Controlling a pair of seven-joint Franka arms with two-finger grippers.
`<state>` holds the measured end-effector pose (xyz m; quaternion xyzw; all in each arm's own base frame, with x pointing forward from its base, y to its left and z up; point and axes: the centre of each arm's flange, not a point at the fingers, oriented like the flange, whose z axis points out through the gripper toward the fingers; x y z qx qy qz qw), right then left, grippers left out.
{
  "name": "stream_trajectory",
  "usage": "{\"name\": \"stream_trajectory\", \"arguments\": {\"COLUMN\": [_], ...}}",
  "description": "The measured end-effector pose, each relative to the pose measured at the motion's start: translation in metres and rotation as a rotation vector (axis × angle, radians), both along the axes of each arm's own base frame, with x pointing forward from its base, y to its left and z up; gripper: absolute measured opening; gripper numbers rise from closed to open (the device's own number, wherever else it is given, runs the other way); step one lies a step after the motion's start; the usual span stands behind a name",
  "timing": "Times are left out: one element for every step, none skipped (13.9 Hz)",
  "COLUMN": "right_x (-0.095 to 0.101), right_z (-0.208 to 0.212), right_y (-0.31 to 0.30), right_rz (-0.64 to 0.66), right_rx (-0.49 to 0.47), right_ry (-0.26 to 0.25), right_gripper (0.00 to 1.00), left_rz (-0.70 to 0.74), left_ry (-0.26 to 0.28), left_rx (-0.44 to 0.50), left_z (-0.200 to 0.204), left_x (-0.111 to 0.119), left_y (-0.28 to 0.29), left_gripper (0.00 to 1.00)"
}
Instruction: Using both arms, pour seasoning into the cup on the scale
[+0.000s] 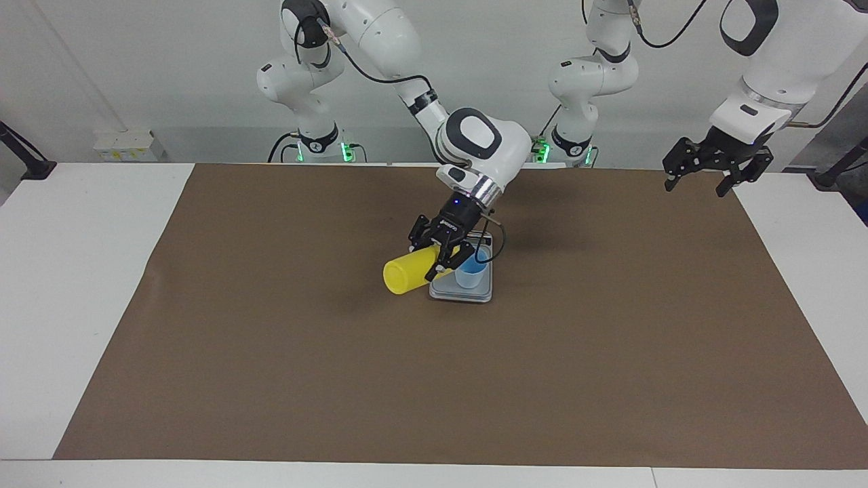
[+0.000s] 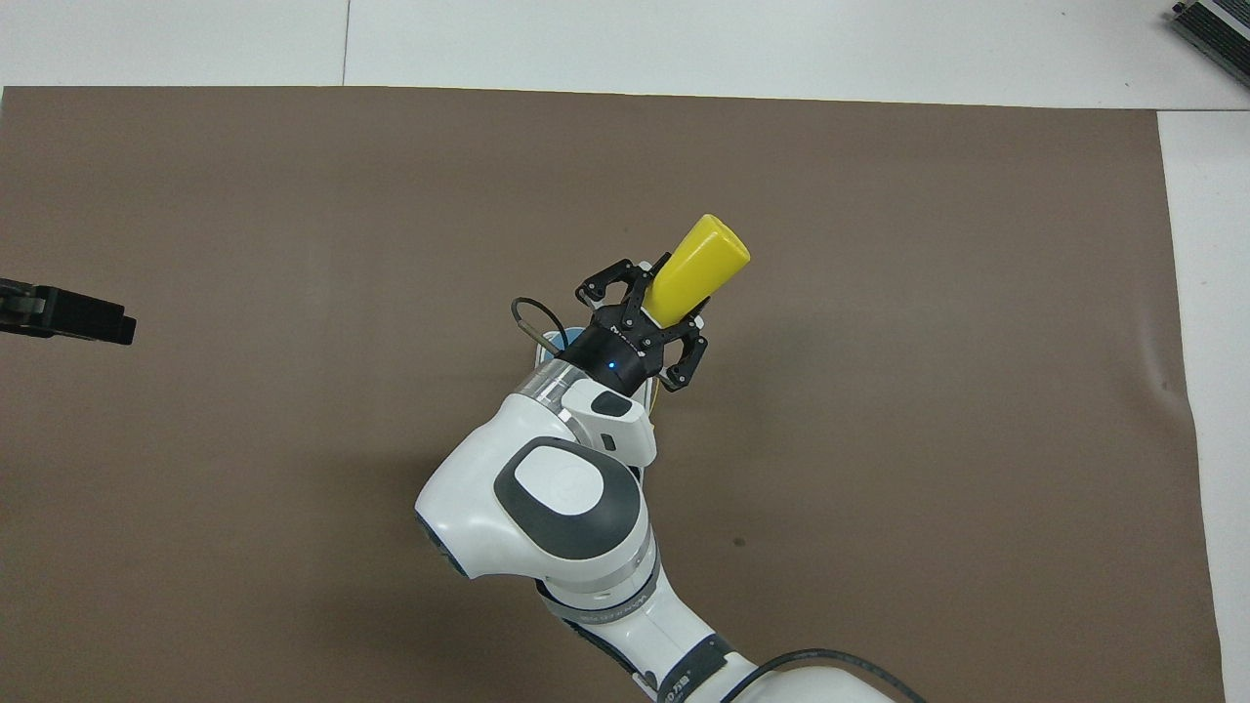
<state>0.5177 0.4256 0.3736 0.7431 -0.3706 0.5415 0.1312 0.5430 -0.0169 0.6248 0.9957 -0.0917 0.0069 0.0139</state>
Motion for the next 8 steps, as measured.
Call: {"name": "stream_trajectory", "arguments": {"right_x": [0.0,0.001,0.002,0.004,0.005,0.009,0.014,0.018], "right_z": [0.0,0.001,0.002,0.002,0.003,0.005,0.009,0.016], "right_y": [0.0,0.0,-0.001,-0.001,-0.002,-0.005,-0.009,-0.013], "right_rz": [0.003,0.003,0.004,0.01,0.015,0.009,-0.004,-0.019], "right_rx": [0.007,0.013,0.02,0.028,0.039,0.058,0.101,0.171], "right_ry": [-0.002,-0.005,-0.007,-0.007,-0.008,-0.008,0.002,0.025], "right_gripper": [0.58,0.58,0.58,0.58,0.58,0.58,0.58,0.58], "left_rz": [-0.001,-0.002,-0.004,-0.004,-0.003,-0.003,-0.003,-0.003], "left_ry": [0.0,0.0,0.0,0.0,0.0,0.0,0.0,0.0], "left_rx": [0.0,0.0,0.0,0.0,0.0,0.0,0.0,0.0], "left_z": [0.0,0.0,0.0,0.0,0.0,0.0,0.0,0.0], "left_x": [0.0,0.0,0.0,0.0,0.0,0.0,0.0,0.0], "left_y": [-0.001,-0.001,-0.002,-0.002,-0.002,-0.002,-0.002,-0.002], "left_gripper": [1.0,1.0,1.0,1.0,1.0,1.0,1.0,1.0]}}
